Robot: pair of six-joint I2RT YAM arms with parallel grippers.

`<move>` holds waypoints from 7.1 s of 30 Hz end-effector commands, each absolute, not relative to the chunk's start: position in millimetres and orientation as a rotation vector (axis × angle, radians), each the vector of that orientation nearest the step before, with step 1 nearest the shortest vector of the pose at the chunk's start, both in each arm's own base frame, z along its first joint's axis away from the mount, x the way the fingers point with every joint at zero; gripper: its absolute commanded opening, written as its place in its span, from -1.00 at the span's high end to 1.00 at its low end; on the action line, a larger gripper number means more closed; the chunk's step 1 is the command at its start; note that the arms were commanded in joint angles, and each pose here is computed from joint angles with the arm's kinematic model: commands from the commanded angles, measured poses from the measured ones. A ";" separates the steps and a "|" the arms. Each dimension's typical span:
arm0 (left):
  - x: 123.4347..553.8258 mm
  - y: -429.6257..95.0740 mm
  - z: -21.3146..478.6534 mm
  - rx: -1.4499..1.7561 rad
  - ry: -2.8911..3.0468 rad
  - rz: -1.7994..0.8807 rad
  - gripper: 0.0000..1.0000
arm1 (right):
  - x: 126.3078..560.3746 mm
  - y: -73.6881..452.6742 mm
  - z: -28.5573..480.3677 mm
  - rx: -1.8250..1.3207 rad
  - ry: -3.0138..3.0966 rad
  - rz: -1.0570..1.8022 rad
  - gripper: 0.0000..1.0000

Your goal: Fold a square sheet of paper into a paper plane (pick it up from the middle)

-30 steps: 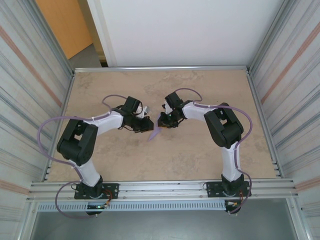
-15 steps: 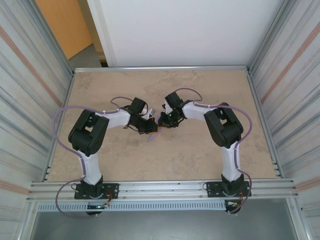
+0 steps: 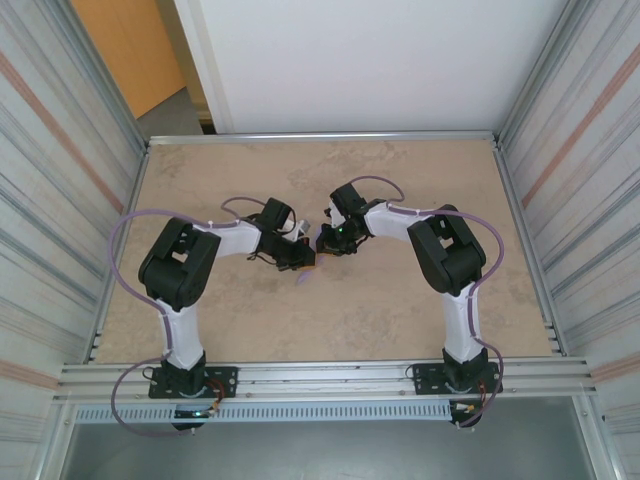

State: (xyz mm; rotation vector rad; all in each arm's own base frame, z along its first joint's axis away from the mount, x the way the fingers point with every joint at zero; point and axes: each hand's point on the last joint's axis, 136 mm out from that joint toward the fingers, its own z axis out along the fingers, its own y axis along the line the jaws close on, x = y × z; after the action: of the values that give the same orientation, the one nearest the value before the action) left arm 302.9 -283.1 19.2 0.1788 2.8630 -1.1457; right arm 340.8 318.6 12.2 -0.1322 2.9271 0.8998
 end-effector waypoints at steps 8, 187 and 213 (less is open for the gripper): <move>255.5 -259.6 -4.0 0.137 3.024 -1.073 0.93 | 303.9 261.8 -65.7 -0.045 3.197 0.481 0.72; 262.7 -127.6 103.4 -0.229 2.546 -0.793 -0.97 | 321.1 288.4 64.0 0.522 2.749 -0.104 0.83; 296.8 -153.7 98.6 -0.369 2.434 -1.034 -0.82 | 347.5 355.2 81.5 -0.096 2.637 1.055 0.91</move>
State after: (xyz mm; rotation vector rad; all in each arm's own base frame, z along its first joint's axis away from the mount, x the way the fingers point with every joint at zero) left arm 288.5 -143.3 92.6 -0.3514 2.4847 -0.9304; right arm 341.6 341.8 58.5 -0.0018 2.7372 0.8918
